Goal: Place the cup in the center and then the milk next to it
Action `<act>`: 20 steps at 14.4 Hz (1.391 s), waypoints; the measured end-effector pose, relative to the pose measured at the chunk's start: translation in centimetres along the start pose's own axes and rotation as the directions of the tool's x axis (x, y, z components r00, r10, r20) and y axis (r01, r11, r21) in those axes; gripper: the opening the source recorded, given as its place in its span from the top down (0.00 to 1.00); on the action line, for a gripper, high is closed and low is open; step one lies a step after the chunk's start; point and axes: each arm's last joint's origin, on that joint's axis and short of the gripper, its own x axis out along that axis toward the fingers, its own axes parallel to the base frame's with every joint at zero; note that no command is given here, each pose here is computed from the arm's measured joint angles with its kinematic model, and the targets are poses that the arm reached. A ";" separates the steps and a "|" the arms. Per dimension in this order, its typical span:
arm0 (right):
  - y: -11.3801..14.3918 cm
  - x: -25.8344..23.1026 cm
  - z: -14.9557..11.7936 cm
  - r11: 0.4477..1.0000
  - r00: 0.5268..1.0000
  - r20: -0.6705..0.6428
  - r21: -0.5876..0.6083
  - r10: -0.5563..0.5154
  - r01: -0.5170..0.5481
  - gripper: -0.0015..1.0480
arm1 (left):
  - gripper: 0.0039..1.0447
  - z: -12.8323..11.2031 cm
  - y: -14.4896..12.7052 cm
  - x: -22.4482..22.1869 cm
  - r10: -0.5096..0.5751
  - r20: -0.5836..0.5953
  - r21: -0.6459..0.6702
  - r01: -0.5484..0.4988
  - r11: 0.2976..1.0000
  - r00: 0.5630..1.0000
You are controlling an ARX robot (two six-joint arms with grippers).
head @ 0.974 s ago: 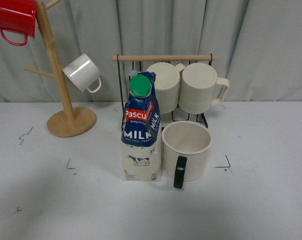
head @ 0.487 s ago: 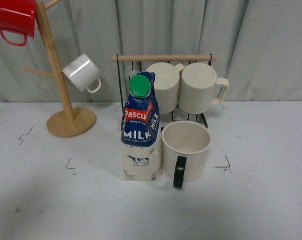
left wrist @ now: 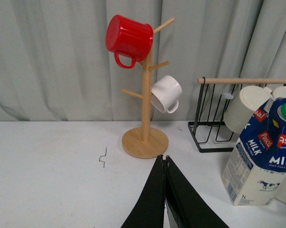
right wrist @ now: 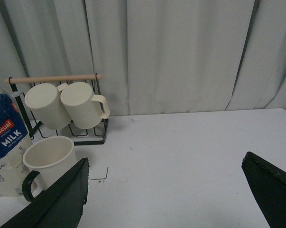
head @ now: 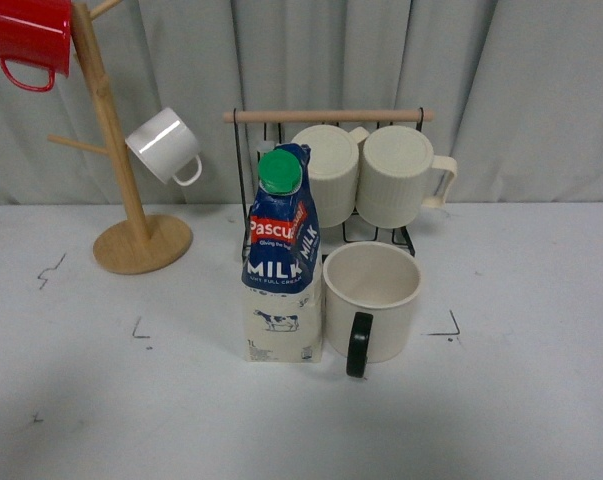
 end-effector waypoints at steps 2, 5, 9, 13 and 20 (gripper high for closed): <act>0.0 0.0 0.0 1.000 1.000 0.000 0.000 0.000 0.000 0.06 | 0.99 0.0 0.0 -0.3 0.000 0.002 0.000 0.000 1.000 1.000; 0.0 0.0 0.0 1.000 1.000 0.000 0.000 0.000 0.000 0.06 | 0.99 0.0 0.0 -0.7 0.000 0.000 0.000 0.000 1.000 1.000; 0.0 0.0 0.0 1.000 1.000 0.000 0.000 0.000 0.000 0.06 | 0.99 -0.4 0.0 -1.9 0.001 -0.020 0.000 -0.001 1.000 1.000; 0.0 0.0 0.0 1.000 1.000 0.001 0.000 0.000 0.000 0.06 | 0.99 -0.4 0.0 -1.9 0.001 -0.012 0.000 -0.001 1.000 1.000; 0.0 0.0 0.0 1.000 1.000 0.000 0.000 0.000 0.000 0.06 | 0.25 -0.4 0.0 -1.9 0.001 -0.011 0.000 -0.001 1.000 1.000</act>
